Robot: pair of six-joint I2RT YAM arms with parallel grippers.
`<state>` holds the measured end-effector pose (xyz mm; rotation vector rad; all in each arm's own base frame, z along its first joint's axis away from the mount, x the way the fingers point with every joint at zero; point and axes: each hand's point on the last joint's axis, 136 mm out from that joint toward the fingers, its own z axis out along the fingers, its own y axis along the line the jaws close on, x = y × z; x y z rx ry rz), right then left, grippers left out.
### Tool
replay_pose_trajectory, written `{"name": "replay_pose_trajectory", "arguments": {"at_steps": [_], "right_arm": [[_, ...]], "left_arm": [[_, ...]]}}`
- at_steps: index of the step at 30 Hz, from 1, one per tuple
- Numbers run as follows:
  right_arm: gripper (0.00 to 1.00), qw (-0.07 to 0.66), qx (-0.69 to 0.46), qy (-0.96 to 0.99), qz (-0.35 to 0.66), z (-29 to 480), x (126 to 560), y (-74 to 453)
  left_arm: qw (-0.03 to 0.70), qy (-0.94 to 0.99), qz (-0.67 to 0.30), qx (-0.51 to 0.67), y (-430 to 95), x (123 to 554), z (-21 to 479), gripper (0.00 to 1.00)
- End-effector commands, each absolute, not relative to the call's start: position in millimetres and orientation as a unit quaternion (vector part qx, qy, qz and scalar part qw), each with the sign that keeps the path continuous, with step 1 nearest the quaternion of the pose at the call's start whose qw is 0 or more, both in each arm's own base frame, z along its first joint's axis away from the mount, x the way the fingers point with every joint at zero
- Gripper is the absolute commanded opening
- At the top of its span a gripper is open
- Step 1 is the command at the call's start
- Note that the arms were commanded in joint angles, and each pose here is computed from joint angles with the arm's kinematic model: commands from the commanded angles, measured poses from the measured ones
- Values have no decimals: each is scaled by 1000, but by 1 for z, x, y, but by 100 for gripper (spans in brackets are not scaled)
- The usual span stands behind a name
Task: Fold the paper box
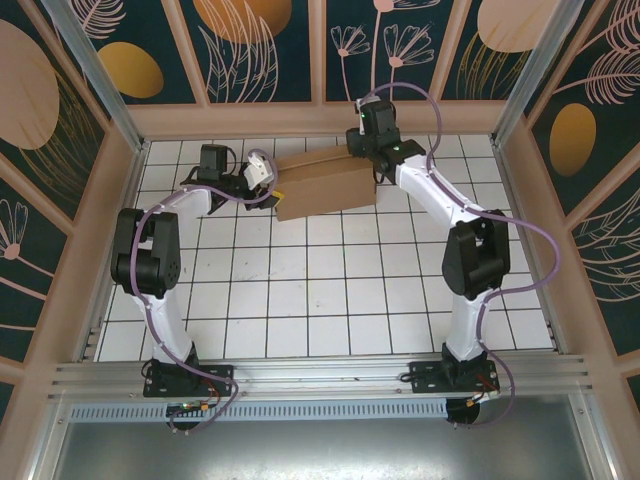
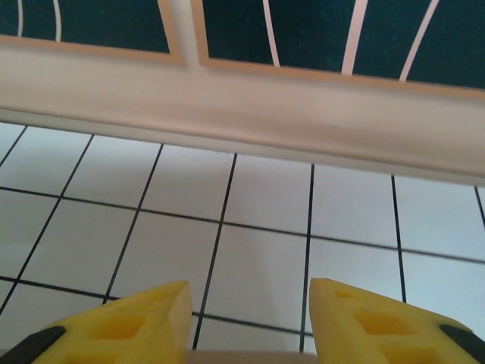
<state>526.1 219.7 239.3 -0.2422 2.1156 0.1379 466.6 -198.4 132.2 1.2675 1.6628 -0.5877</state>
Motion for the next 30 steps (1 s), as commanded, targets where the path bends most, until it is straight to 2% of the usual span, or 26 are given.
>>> {"name": "replay_pose_trajectory", "arguments": {"at_steps": [1,4,10,22,24,26,30], "right_arm": [[45,456,-105,874,135,230,502,245],[52,453,-94,873,152,233,499,244],[66,491,-104,851,155,260,494,235],[70,529,-95,832,137,285,483,200],[73,534,-93,831,129,287,482,186],[73,535,-106,828,128,286,477,176],[67,542,-170,808,160,283,459,158]], "left_arm": [[448,666,-257,538,-218,457,121,45],[449,667,-256,537,-218,459,122,45],[447,667,-257,537,-218,459,122,45],[444,664,-259,543,-219,457,121,45],[443,662,-260,545,-219,456,121,45],[442,661,-261,547,-219,455,121,45],[437,660,-264,551,-219,454,120,45]]}}
